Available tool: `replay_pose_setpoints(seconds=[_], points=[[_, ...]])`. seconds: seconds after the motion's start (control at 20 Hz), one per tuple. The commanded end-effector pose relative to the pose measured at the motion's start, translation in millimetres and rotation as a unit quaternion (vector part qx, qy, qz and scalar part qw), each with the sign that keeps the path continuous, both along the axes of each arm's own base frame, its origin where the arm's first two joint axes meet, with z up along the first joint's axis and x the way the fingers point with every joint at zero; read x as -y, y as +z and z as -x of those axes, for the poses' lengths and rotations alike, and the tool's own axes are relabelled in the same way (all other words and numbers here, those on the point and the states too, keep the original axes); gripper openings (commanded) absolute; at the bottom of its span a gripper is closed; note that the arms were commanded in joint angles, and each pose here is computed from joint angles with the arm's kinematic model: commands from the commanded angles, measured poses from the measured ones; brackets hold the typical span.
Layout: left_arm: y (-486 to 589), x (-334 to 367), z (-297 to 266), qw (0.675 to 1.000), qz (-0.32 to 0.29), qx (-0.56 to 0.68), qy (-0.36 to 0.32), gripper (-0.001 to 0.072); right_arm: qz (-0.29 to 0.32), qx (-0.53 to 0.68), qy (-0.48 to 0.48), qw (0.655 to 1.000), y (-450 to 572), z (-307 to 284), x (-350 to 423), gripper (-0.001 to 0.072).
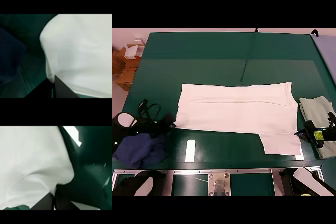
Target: Fold the shirts.
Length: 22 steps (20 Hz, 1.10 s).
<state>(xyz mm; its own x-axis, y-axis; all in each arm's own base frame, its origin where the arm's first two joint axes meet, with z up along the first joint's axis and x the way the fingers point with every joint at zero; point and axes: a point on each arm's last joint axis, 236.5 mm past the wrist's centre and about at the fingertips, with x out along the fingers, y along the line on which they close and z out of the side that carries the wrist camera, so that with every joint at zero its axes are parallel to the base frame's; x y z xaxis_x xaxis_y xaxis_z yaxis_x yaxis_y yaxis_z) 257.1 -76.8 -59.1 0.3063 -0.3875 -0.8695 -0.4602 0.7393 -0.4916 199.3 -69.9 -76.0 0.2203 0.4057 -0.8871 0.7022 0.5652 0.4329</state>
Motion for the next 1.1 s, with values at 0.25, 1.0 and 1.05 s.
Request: replay_pose_setpoints(seconds=[0.25,1.0,1.05], points=[[75,1,-63,0.997,0.006,0.072,-0.010,0.0022,0.056,0.096,0.040,0.993,77,-84,5,0.0017],[42,41,-288,0.993,0.058,0.097,-0.012,0.0024,0.050,0.117,0.092,0.988,49,-286,9,0.0020],[39,38,-303,0.992,0.057,0.116,0.001,0.0025,0.044,0.122,0.082,0.988,45,-295,13,0.0096]])
